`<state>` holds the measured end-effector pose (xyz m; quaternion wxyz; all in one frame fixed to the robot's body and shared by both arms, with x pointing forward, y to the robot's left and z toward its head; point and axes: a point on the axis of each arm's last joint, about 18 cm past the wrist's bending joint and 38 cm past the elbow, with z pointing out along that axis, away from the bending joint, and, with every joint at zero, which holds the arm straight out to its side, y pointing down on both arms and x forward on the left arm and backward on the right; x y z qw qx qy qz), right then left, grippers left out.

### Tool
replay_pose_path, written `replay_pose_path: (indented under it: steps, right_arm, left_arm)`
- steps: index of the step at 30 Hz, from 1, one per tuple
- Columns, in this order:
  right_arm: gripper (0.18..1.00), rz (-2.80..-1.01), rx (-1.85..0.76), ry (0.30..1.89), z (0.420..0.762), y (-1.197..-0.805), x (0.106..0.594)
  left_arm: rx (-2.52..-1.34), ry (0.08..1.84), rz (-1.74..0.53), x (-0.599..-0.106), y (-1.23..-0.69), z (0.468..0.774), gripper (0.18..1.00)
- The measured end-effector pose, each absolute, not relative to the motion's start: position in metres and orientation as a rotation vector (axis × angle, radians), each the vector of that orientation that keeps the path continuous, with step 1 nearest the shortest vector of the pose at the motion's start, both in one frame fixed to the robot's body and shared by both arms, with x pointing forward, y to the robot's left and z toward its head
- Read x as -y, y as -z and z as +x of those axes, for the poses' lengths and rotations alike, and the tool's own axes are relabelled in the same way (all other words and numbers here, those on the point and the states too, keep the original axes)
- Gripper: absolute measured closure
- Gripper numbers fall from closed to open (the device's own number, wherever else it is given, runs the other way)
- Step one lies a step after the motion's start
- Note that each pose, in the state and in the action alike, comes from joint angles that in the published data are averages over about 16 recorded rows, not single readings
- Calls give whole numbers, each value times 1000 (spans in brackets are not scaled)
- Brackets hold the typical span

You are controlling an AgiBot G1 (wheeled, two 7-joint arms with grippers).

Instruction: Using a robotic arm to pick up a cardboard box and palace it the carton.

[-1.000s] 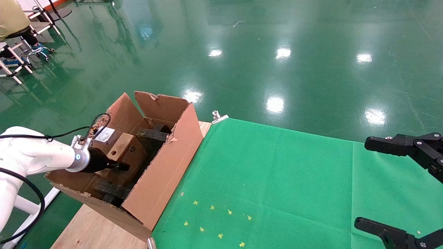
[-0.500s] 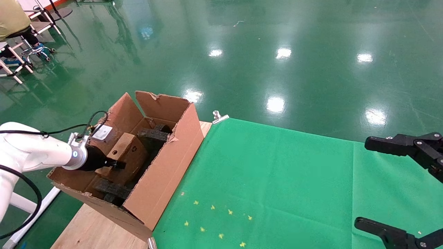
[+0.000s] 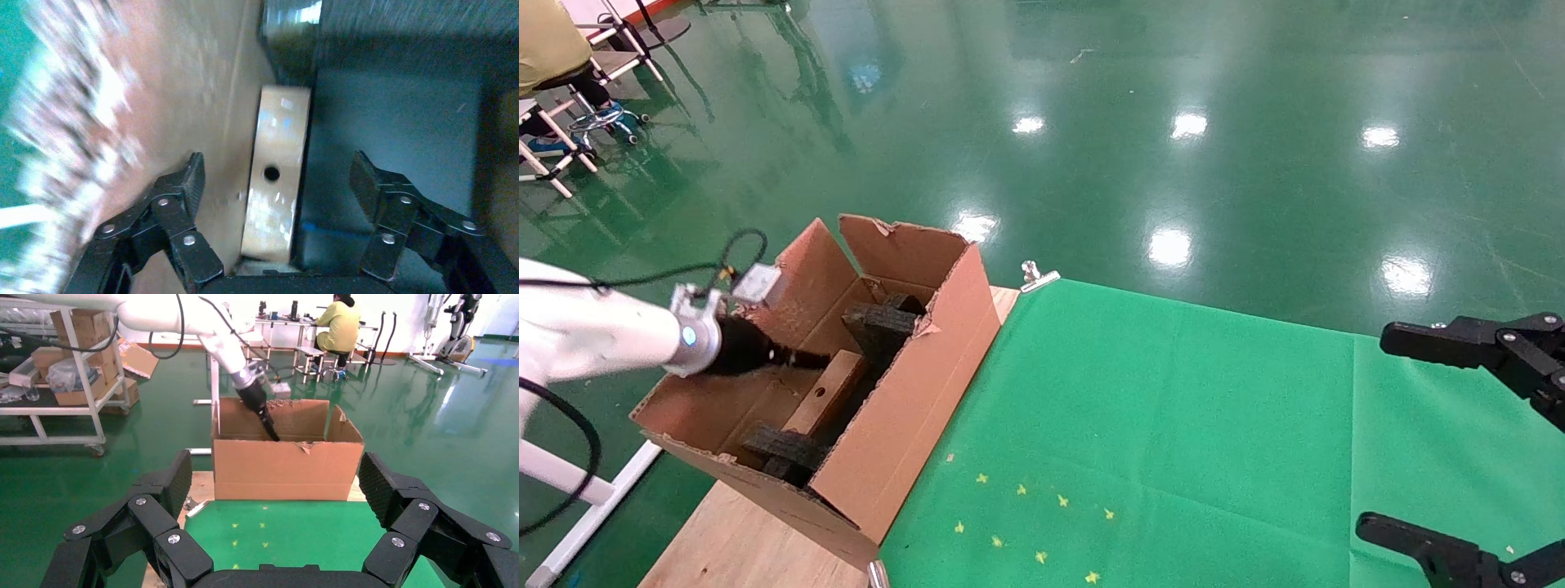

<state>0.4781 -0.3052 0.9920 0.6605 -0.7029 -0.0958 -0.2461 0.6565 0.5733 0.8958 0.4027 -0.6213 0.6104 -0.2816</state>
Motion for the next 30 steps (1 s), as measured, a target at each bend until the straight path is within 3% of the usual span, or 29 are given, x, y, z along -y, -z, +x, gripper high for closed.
replay_pose_path:
  steps: [9,15,22,30]
  right_arm:
    - [178,-1590,217,557,478,-992,305]
    - [178,-1590,217,557,478,-992,305]
    - [178,-1590,217,557,478,-992,305]
    - [178,-1590,216,557,478,-992,305]
  left_arm:
    - [-1452,1043,-1541,-569,-969,639,262]
    - [-1422,1334,-1505,-557,-1013,615,210]
    - [-1445,1585,-1451,-540,-1042,590,188]
    - [-1478,1659,-1415,-531,-1048,582,183]
